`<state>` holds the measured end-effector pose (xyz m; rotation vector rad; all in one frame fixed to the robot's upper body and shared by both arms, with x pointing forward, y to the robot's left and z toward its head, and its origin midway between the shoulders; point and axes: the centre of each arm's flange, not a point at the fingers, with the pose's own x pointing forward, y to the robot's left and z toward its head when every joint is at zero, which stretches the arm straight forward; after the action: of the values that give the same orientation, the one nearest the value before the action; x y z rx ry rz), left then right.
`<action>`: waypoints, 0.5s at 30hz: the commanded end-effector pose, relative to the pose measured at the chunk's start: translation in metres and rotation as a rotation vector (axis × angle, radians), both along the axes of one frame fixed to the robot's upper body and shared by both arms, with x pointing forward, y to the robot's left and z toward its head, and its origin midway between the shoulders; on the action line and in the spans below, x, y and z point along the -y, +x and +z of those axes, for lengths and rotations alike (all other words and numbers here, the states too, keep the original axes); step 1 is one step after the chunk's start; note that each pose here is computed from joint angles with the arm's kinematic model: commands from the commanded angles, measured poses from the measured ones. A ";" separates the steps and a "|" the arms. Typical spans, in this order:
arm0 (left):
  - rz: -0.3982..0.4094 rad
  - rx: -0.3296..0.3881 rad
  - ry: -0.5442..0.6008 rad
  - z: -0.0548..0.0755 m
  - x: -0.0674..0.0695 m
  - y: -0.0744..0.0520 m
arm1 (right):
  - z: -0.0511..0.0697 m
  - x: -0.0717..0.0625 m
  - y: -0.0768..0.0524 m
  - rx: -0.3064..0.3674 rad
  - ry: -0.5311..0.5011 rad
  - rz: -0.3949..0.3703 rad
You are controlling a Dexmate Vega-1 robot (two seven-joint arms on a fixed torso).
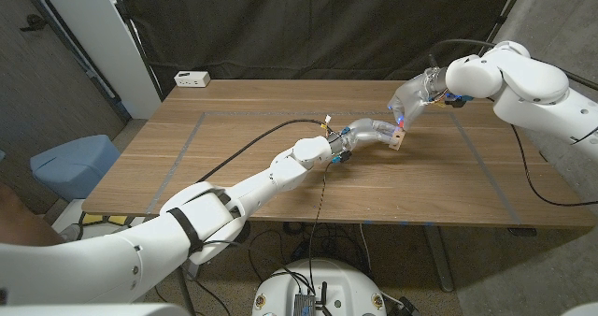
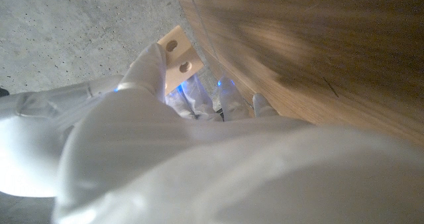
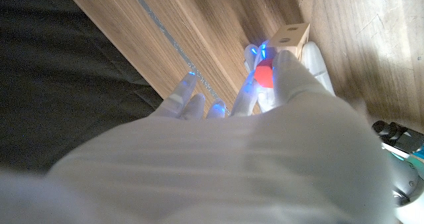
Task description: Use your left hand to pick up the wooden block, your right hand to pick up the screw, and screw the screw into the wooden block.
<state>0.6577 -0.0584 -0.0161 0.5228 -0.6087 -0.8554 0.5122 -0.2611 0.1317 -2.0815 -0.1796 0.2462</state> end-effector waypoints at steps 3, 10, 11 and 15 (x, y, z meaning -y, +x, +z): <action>-0.003 -0.003 0.002 0.000 0.001 0.000 | -0.003 0.002 -0.001 0.001 0.019 -0.004; -0.001 -0.004 0.005 0.000 0.001 0.000 | -0.005 0.002 -0.002 0.001 0.033 -0.012; -0.002 -0.005 0.004 0.000 0.001 0.000 | -0.005 0.002 -0.002 0.002 0.036 -0.011; -0.003 -0.005 0.004 0.000 0.001 0.001 | -0.005 0.001 -0.003 0.003 0.048 -0.008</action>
<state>0.6579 -0.0592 -0.0164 0.5239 -0.6067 -0.8591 0.5108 -0.2627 0.1284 -2.0575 -0.1759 0.2359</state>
